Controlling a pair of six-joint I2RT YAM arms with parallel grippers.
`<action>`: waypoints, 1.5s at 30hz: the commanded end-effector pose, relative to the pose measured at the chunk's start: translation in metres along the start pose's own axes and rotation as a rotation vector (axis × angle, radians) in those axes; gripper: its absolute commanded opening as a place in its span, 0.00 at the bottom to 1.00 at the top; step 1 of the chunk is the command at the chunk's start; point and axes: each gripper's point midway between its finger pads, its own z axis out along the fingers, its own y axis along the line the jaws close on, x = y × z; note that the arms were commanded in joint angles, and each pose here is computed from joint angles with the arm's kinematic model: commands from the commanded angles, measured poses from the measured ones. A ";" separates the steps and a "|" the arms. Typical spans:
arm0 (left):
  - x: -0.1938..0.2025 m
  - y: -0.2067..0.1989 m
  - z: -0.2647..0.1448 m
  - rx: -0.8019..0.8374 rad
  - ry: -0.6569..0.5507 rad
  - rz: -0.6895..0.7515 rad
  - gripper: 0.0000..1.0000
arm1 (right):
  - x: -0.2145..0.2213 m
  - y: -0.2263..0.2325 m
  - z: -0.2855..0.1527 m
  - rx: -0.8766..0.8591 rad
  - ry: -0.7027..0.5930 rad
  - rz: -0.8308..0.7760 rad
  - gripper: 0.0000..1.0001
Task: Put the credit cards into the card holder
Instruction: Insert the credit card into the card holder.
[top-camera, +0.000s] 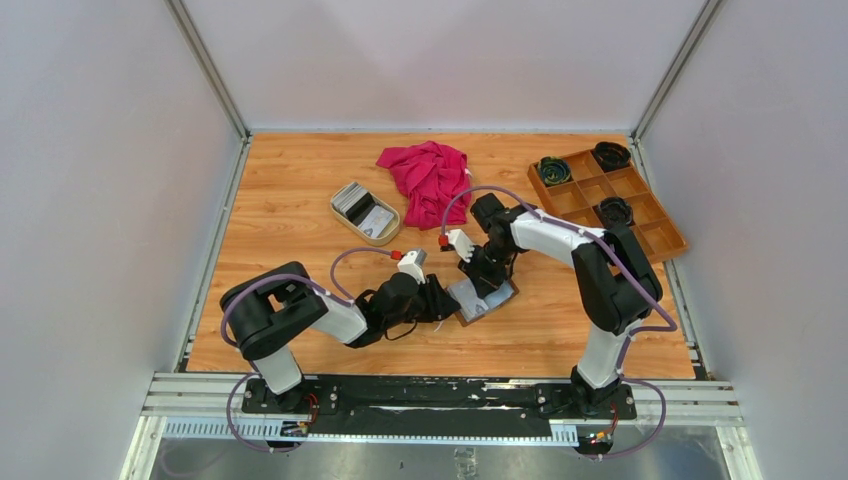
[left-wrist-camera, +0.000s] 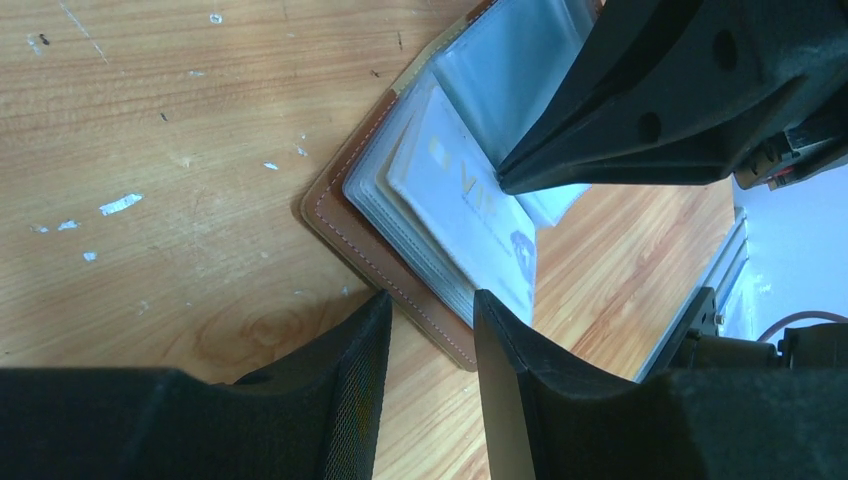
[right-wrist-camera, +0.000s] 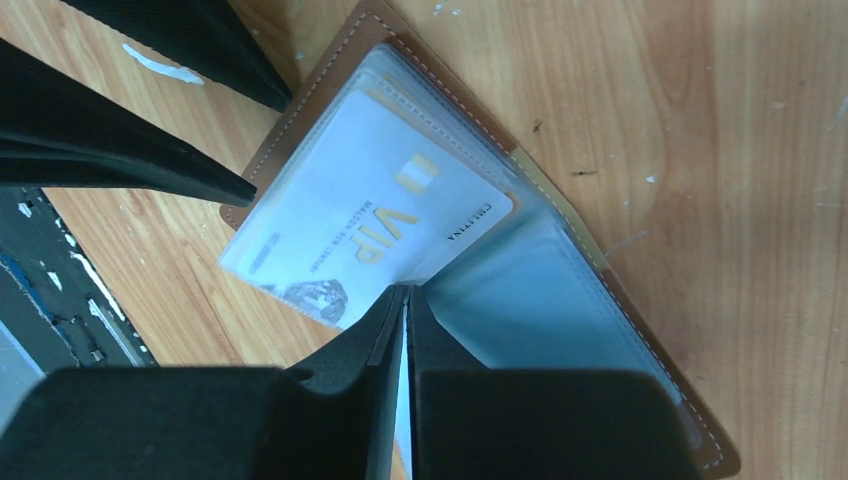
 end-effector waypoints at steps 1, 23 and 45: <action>0.030 0.038 -0.003 -0.114 0.101 0.034 0.42 | -0.002 0.023 0.010 -0.103 0.008 0.004 0.08; 0.018 0.035 -0.014 -0.107 0.052 0.054 0.43 | -0.014 0.015 -0.021 -0.052 -0.091 -0.018 0.12; -0.004 0.029 -0.034 -0.078 -0.033 0.088 0.43 | -0.016 0.009 -0.035 -0.041 -0.147 -0.004 0.13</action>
